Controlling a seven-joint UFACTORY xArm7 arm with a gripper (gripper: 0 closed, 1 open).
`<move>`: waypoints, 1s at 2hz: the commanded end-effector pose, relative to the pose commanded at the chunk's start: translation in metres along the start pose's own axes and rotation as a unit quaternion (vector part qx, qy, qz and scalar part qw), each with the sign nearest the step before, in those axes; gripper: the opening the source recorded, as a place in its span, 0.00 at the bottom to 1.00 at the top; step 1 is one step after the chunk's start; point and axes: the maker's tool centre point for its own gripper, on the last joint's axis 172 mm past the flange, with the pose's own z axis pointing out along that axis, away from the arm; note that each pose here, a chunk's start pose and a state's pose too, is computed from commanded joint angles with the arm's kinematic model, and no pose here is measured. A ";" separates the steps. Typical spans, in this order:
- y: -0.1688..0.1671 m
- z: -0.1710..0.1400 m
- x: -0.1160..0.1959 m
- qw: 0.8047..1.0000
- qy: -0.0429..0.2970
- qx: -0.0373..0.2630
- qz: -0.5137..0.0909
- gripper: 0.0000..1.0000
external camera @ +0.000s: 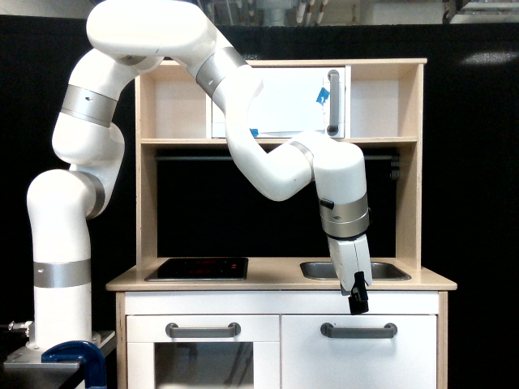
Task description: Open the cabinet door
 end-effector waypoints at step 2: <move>-0.023 0.083 -0.003 1.000 0.000 0.000 0.000 1.00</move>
